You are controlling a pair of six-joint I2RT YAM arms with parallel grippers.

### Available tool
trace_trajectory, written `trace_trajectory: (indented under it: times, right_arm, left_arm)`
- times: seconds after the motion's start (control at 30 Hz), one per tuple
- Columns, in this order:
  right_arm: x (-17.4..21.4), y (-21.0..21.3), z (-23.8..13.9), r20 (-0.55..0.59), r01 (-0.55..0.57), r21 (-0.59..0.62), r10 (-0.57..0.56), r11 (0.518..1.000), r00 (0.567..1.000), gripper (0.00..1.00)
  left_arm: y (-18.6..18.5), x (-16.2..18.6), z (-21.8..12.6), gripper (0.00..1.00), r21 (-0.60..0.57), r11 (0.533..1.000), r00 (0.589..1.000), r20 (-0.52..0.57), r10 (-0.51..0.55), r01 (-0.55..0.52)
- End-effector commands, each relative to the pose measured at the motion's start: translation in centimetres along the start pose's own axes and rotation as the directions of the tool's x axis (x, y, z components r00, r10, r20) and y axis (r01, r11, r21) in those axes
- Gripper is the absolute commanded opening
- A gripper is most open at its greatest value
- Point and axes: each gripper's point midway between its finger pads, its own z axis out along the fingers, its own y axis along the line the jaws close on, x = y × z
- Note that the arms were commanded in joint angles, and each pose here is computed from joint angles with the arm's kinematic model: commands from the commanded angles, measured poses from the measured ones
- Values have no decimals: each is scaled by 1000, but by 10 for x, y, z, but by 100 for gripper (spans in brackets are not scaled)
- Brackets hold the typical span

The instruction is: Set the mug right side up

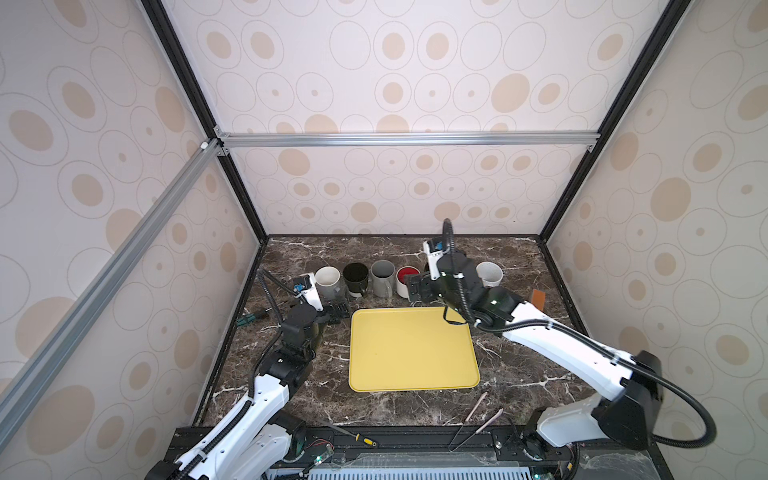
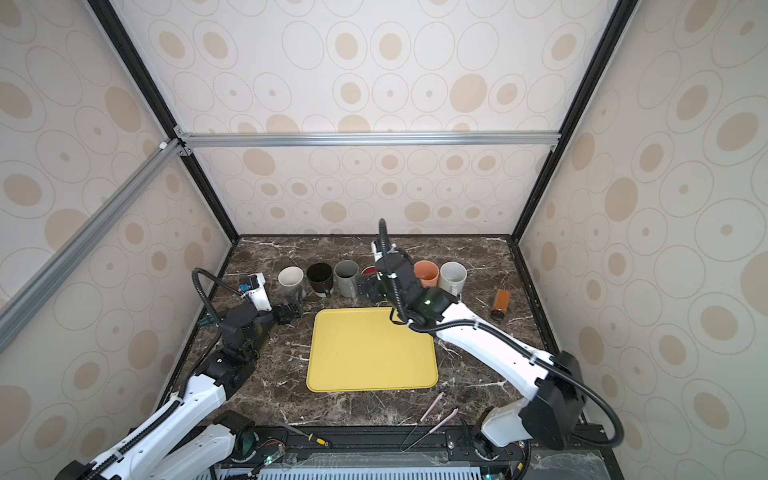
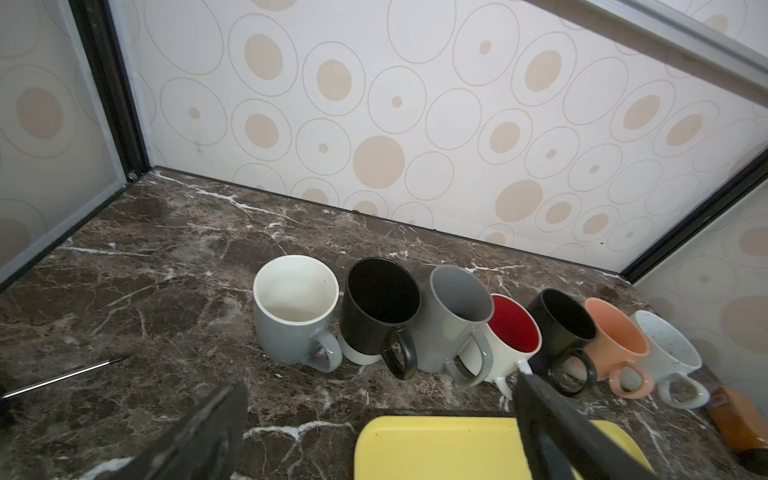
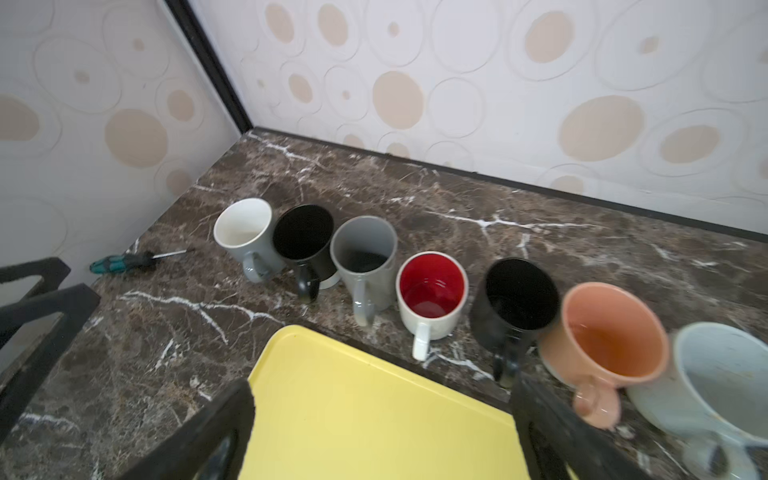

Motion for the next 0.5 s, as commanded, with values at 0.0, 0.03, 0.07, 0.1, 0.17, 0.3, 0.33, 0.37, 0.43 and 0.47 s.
trace_trajectory:
  times: [0.0, 0.03, 0.07, 0.1, 0.17, 0.3, 0.33, 0.37, 0.43, 0.47]
  right_arm:
    - [28, -46, -11, -62, 12, 108, -5, 994, 998, 99]
    - [31, -61, -14, -60, -7, 132, 15, 991, 998, 99]
    - [35, -75, -17, -56, -24, 160, 33, 987, 998, 99]
    - [38, -88, -19, -53, -35, 189, 46, 981, 998, 99]
    - [44, -116, -22, -45, -51, 269, 65, 962, 997, 99]
    - [53, -151, -25, -10, -15, 403, 20, 915, 1000, 99]
    - [58, -157, -23, -17, -6, 422, 14, 907, 1000, 99]
    - [62, -162, -22, -22, 0, 437, 11, 899, 1000, 99]
    - [75, -172, -15, -47, 36, 471, -15, 881, 999, 99]
    - [81, -176, -12, -64, 60, 482, -33, 874, 997, 99]
  left_arm:
    - [7, -33, -3, 100, -65, 995, 983, 161, 87, -77]
    - [10, -34, -4, 100, -80, 992, 977, 184, 109, -96]
    - [13, -35, -6, 100, -93, 989, 968, 211, 133, -116]
    - [14, -35, -8, 100, -95, 987, 961, 232, 152, -133]
    - [20, -32, -12, 100, -116, 983, 948, 272, 167, -140]
    - [28, -24, -5, 100, -175, 966, 943, 240, 232, -193]
    - [30, -22, -2, 100, -192, 959, 941, 226, 251, -209]
    - [33, -19, 0, 100, -210, 953, 940, 217, 263, -218]
    - [41, -15, 2, 100, -254, 935, 930, 206, 304, -249]
    - [47, -13, 4, 100, -287, 921, 926, 190, 326, -265]
